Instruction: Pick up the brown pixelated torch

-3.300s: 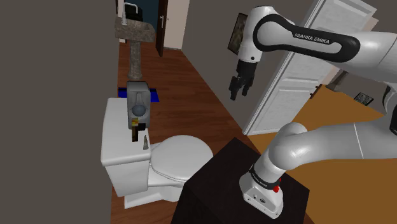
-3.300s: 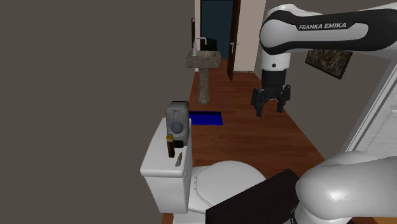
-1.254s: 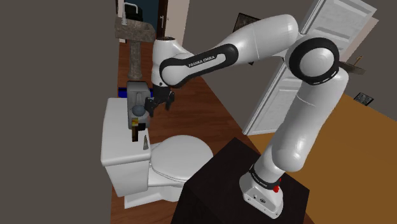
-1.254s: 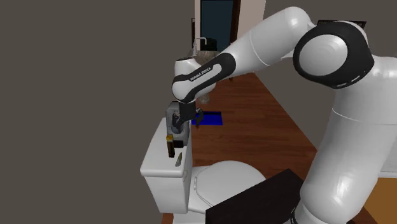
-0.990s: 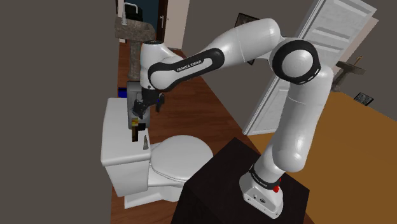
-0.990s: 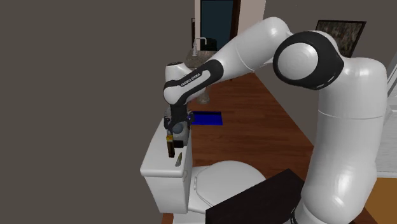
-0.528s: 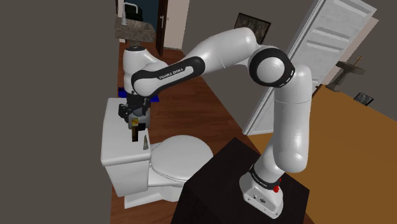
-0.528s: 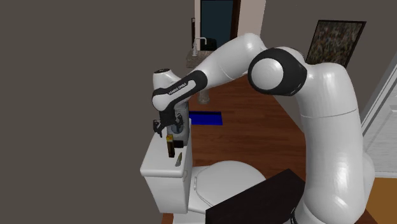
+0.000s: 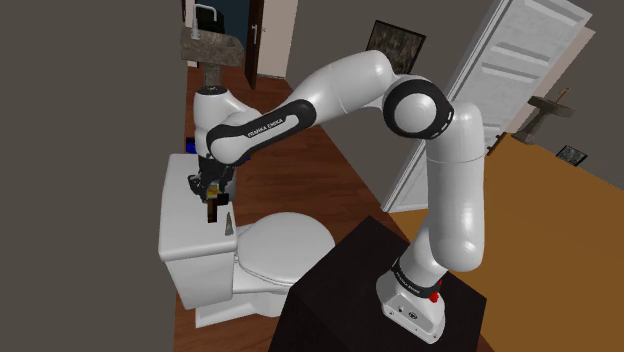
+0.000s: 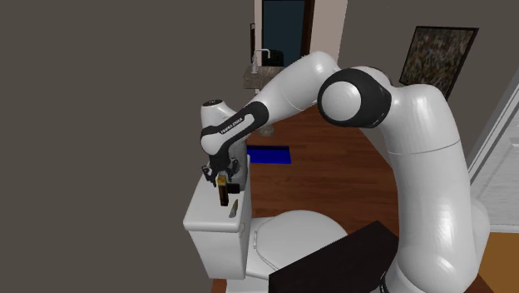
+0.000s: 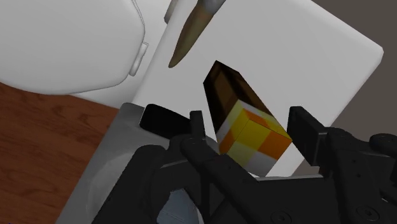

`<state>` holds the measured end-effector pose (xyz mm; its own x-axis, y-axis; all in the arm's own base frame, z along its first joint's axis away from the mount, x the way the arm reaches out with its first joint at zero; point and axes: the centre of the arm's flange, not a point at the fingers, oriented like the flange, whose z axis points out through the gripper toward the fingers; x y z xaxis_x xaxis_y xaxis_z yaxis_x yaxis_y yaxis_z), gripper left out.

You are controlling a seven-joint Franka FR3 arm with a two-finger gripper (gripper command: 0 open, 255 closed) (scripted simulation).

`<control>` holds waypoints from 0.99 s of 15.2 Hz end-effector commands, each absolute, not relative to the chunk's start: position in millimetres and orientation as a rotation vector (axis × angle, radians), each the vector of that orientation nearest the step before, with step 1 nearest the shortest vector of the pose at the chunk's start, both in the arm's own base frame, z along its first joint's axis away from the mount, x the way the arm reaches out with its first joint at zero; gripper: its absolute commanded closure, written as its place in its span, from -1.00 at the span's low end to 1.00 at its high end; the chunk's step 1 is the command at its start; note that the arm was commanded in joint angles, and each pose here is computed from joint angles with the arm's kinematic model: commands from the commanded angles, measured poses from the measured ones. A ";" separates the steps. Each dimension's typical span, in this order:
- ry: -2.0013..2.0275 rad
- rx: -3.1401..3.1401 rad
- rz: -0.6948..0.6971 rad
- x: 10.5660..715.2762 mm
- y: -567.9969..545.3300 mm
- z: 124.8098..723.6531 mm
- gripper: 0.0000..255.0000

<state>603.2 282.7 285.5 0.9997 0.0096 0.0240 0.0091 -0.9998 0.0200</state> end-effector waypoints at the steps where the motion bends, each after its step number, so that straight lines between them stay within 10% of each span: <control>1: 0.015 3.122 0.038 603.0 282.6 284.5 1.00; 15: 0.015 3.122 0.038 603.8 282.9 316.6 1.00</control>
<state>602.6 283.6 311.3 0.9997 0.0096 0.0246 0.0091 -0.9998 0.0198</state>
